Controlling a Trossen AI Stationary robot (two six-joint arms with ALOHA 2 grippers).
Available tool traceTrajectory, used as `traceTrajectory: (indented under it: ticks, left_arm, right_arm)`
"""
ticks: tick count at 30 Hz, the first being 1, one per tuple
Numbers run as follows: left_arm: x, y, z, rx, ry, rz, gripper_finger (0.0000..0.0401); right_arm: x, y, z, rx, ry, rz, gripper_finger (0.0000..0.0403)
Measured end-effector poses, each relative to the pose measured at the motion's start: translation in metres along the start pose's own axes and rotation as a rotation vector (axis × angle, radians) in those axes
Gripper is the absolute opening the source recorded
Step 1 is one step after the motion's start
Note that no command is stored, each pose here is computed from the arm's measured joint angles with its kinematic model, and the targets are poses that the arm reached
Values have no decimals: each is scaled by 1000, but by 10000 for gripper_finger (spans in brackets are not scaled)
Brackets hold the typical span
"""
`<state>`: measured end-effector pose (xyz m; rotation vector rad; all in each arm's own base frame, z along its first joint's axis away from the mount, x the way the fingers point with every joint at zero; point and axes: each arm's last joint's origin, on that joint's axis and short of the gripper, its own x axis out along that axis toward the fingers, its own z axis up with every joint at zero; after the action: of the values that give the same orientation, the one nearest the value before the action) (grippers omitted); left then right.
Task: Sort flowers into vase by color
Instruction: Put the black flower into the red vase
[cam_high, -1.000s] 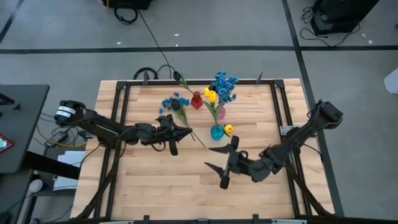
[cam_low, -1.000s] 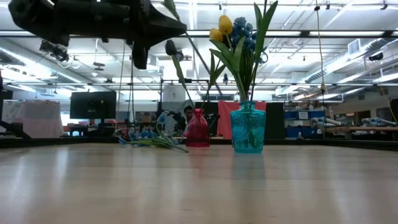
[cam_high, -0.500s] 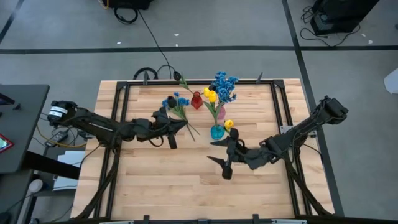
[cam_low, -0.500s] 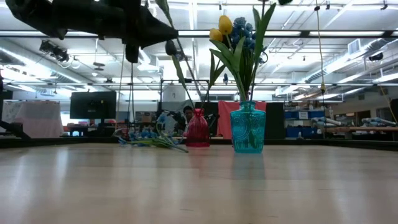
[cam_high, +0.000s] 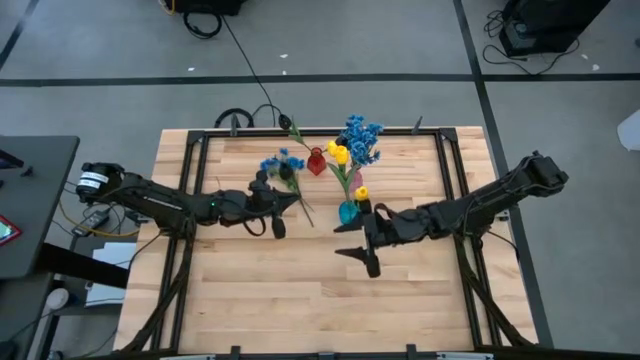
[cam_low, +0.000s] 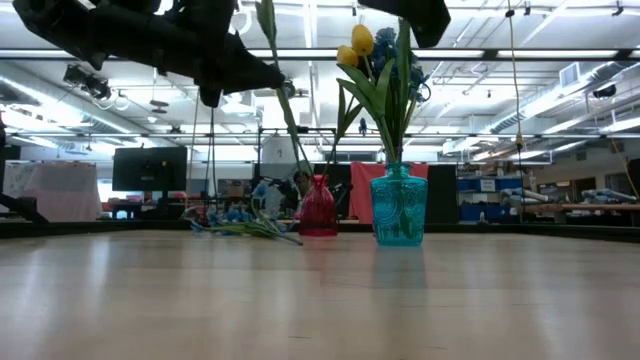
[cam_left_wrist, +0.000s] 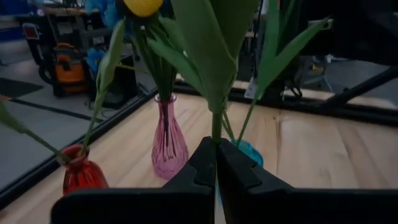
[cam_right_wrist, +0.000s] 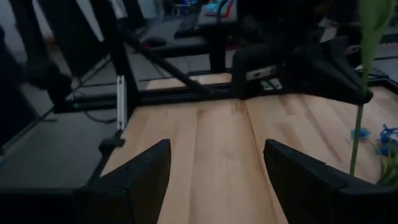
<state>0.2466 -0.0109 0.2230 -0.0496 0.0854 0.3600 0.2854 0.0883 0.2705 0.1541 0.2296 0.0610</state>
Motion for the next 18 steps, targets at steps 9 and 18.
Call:
traceTrajectory:
  ticks: [9, 18]
  left_arm:
    - [1, 6, -2, 14, 35, 26, 10]
    - [6, 32, 14, 69, 44, 103, 10]
  right_arm:
    - [-15, -15, -15, -58, -28, -49, 267]
    - [-39, -35, -26, -34, -167, 109, 267]
